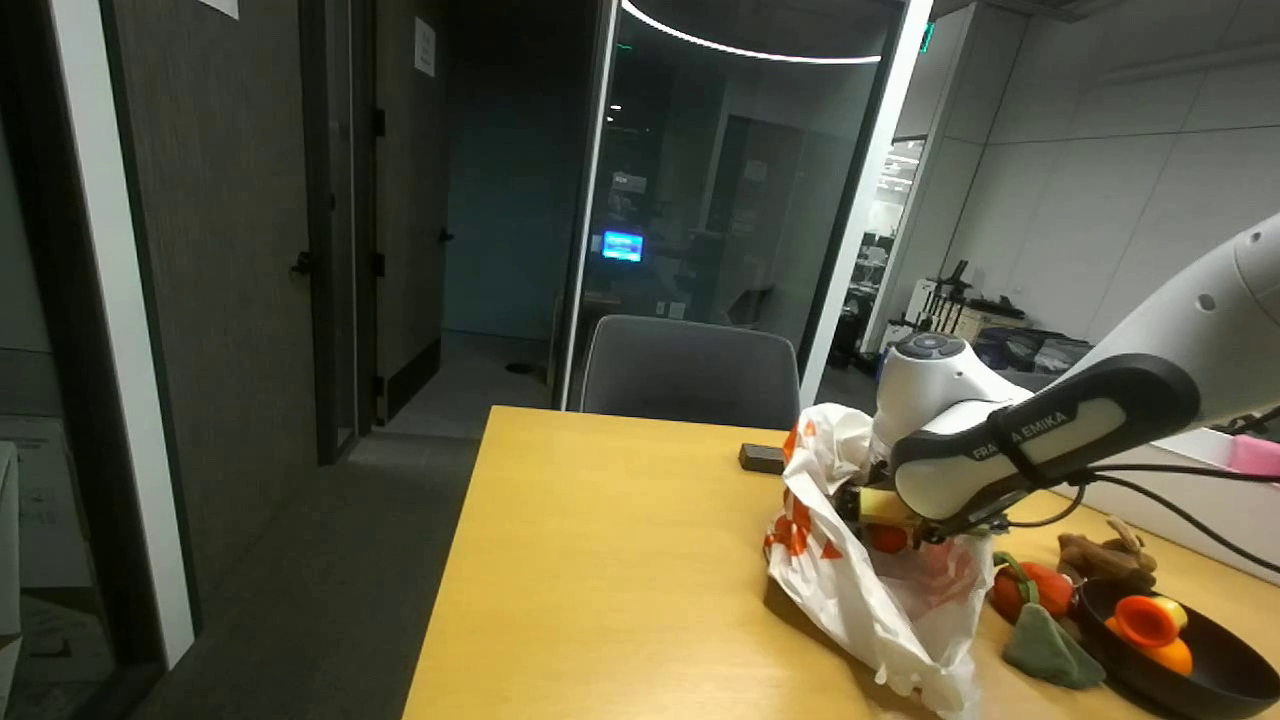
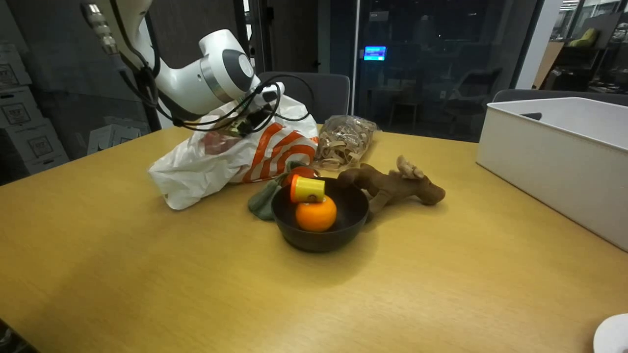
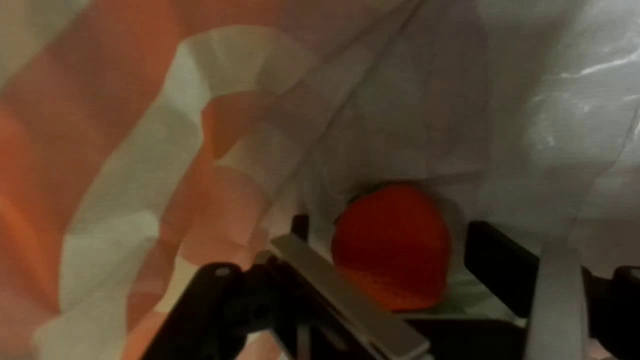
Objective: Remove the fruits and container from the plastic and put them in the bowl.
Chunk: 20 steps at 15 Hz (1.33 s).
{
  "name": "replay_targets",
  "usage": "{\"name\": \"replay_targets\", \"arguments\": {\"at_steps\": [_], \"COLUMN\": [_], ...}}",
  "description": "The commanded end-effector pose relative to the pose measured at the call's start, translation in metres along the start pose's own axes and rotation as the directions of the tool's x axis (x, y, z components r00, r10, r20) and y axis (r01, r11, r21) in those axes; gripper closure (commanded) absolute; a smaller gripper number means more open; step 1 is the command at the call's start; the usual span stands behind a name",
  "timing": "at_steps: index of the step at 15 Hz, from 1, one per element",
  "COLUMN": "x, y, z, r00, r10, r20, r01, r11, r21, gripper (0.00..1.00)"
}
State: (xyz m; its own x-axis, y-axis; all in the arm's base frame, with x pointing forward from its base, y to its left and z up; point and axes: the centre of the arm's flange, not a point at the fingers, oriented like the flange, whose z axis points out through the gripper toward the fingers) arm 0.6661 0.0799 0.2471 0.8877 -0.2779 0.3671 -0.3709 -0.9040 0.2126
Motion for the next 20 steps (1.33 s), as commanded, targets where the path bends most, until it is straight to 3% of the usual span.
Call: {"name": "replay_targets", "arguments": {"at_steps": [1,4,5,8,12,16,20], "x": [0.009,0.011,0.011,0.007,-0.002,-0.014,-0.027], "y": [-0.013,-0.011,-0.008,0.013,0.047,0.079,0.111], "z": [0.001,-0.008,-0.012,-0.035,-0.080,-0.120,-0.147], "r00": [0.999,0.998,0.998,0.999,0.986,0.951,0.881], "r10": [0.020,0.023,0.022,-0.016,-0.155,-0.292,-0.438], "r20": [-0.037,-0.054,-0.055,-0.035,0.059,0.103,0.181], "r01": [-0.021,-0.024,-0.023,0.015,0.146,0.252,0.333], "r11": [1.000,1.000,1.000,1.000,0.980,0.923,0.844], "r21": [-0.017,-0.015,-0.018,-0.027,0.138,0.291,0.421], "gripper": [0.49,0.73,0.77,0.77,0.77,0.77,0.77]}}
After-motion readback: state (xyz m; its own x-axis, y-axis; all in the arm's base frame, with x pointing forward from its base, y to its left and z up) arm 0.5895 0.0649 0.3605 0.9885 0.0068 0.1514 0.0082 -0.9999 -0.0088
